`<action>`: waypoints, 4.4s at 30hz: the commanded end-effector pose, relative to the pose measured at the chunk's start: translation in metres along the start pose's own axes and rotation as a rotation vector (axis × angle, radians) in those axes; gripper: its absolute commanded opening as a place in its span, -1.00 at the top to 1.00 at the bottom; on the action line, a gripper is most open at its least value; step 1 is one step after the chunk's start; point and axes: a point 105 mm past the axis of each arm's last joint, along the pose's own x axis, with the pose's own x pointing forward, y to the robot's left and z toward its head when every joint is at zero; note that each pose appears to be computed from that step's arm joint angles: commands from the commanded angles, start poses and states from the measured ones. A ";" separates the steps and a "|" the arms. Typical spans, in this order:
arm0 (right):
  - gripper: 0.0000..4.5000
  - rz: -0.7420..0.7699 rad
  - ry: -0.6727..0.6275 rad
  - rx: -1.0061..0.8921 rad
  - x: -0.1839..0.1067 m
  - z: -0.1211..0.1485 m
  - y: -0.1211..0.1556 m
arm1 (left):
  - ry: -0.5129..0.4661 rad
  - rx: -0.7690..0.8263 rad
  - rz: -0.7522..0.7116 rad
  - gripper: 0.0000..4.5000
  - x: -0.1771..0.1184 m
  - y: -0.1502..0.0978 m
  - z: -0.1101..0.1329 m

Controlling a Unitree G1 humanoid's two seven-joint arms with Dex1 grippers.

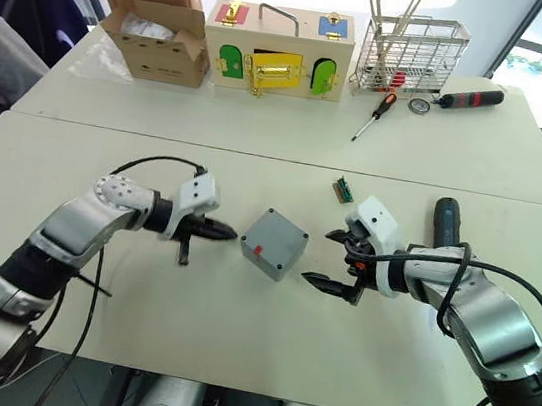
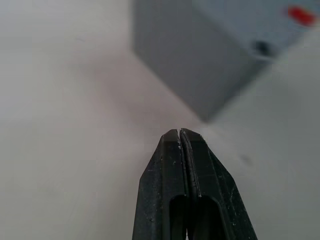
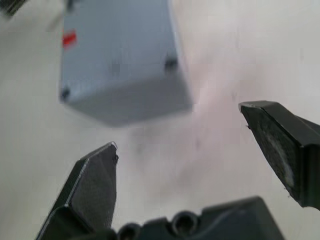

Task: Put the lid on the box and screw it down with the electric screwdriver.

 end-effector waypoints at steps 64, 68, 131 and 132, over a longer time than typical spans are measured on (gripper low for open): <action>-0.52 -0.437 -0.169 0.347 -0.050 -0.045 -0.056 | -0.291 0.055 -0.050 1.00 -0.023 -0.022 0.098; -0.03 -0.490 -0.199 0.338 -0.048 -0.047 -0.064 | -0.278 0.048 -0.043 1.00 -0.022 -0.022 0.093; 0.98 -0.103 -0.373 0.240 -0.019 0.049 -0.011 | -0.159 0.050 -0.008 1.00 -0.020 -0.021 0.058; 0.98 -0.107 -0.371 0.238 -0.018 0.049 -0.012 | -0.161 0.049 -0.009 1.00 -0.020 -0.021 0.059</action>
